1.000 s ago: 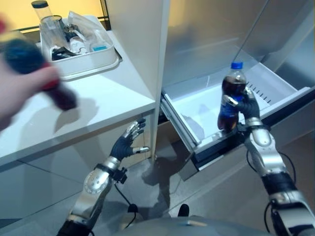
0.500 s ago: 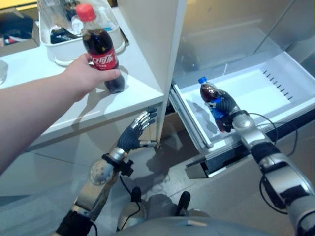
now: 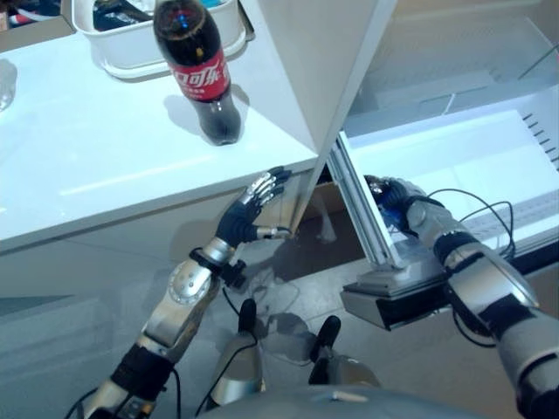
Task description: Take the drinks into the refrigerator
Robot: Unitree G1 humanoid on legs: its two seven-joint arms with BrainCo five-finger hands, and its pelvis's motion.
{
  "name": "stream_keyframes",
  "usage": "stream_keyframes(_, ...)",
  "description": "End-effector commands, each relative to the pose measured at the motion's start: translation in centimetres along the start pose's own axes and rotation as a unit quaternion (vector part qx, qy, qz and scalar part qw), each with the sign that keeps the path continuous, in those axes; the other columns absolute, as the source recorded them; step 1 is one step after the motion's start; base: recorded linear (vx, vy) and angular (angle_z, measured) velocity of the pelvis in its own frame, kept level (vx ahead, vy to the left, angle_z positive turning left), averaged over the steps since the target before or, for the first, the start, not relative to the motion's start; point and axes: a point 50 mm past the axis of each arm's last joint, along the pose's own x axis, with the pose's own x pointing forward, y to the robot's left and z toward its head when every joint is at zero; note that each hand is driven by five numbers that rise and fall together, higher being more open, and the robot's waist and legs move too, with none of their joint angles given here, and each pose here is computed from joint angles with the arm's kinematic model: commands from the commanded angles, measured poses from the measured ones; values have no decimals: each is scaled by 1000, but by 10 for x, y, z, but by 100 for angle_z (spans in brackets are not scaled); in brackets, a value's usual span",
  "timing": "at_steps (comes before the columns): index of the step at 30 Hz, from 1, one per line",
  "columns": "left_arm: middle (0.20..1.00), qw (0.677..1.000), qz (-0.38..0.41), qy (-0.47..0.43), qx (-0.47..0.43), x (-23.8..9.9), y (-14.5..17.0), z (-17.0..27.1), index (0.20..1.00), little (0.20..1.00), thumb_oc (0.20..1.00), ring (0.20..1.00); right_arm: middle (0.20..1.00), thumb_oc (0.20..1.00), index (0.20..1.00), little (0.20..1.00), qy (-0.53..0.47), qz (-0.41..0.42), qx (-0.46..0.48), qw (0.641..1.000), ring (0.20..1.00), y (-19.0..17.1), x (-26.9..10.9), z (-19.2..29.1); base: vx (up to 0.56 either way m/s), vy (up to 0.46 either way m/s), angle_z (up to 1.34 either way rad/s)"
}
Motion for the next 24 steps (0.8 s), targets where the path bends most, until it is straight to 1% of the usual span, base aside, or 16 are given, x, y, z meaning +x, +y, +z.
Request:
stream_keyframes(1, 1000, 995, -26, -91, 14, 10, -14, 34, 1000, 1000, 1000, 1000, 200, 200, 200, 200, -66, 53, -99, 991, 200, 29, -1, 46, -15, 19, 10)
stream_keyframes(3, 1000, 996, -16, -87, 17, 10, -13, 32, 1000, 1000, 1000, 1000, 200, 200, 200, 200, -101, 74, -127, 984, 200, 46, -5, 63, -24, 13, 10)
stream_keyframes(4, 1000, 996, -10, -85, 17, 10, -12, 31, 1000, 1000, 1000, 1000, 200, 200, 200, 200, -116, 73, -124, 983, 200, 51, -7, 74, 0, 0, 0)
stream_keyframes(5, 1000, 996, -4, -86, 17, 10, -11, 30, 1000, 1000, 1000, 1000, 313, 313, 313, 313, -129, 75, -113, 982, 313, 55, -9, 82, -29, 15, -3)
stream_keyframes(6, 1000, 996, 2, -87, 18, 10, -10, 31, 1000, 1000, 1000, 1000, 667, 667, 667, 667, -138, 75, -94, 983, 667, 58, -10, 90, -26, 21, -5)
stream_keyframes(7, 1000, 996, 7, -88, 19, 9, -9, 31, 1000, 1000, 1000, 1000, 1000, 1000, 1000, 1000, -142, 74, -69, 985, 1000, 61, -12, 95, 0, 0, 0)
stream_keyframes(9, 1000, 996, 19, -89, 23, 8, -7, 32, 1000, 1000, 1000, 1000, 1000, 1000, 1000, 1000, -150, 76, -13, 986, 1000, 65, -15, 104, -33, 15, -1)
stream_keyframes(12, 1000, 995, 28, -87, 31, 8, -5, 32, 1000, 1000, 1000, 1000, 1000, 1000, 1000, 1000, -135, 58, 110, 983, 1000, 58, -14, 103, -21, 7, 0)
stream_keyframes(14, 1000, 995, 31, -81, 40, 7, -3, 30, 1000, 1000, 1000, 1000, 1000, 1000, 1000, 1000, -139, 19, 190, 972, 1000, 34, -10, 99, 0, 0, 0)
stream_keyframes(16, 1000, 995, 25, -74, 53, 6, -1, 29, 1000, 1000, 1000, 1000, 1000, 1000, 1000, 1000, -129, -18, 287, 949, 1000, 17, -9, 84, 0, 0, 0)
stream_keyframes(17, 1000, 996, 27, -66, 55, 5, 0, 25, 1000, 1000, 1000, 1000, 1000, 1000, 1000, 1000, -134, -51, 330, 933, 1000, 4, -10, 75, 0, 0, 0)
stream_keyframes(18, 1000, 996, 27, -66, 55, 5, 0, 25, 1000, 1000, 1000, 1000, 1000, 1000, 1000, 1000, -133, -51, 330, 933, 1000, 4, -10, 75, 0, 0, 0)
stream_keyframes(19, 1000, 996, 30, -40, 67, 0, 5, 16, 1000, 1000, 1000, 1000, 1000, 1000, 1000, 1000, -153, -96, 378, 908, 1000, -13, -17, 59, -8, 6, -7)
stream_keyframes(20, 1000, 996, 30, -33, 75, -2, 7, 14, 1000, 1000, 1000, 1000, 1000, 1000, 1000, 1000, -170, -110, 391, 898, 1000, -18, -24, 54, 9, 4, -9)
stream_keyframes(22, 1000, 996, 35, -10, 78, -7, 10, 4, 1000, 1000, 1000, 1000, 1000, 1000, 1000, 1000, -178, -163, 434, 868, 1000, -32, -39, 28, 2, 3, -13)
stream_keyframes(24, 1000, 995, 30, 4, 91, -10, 13, 0, 1000, 1000, 1000, 1000, 1000, 1000, 1000, 1000, -188, -216, 476, 831, 1000, -44, -58, 1, 8, -2, -10)
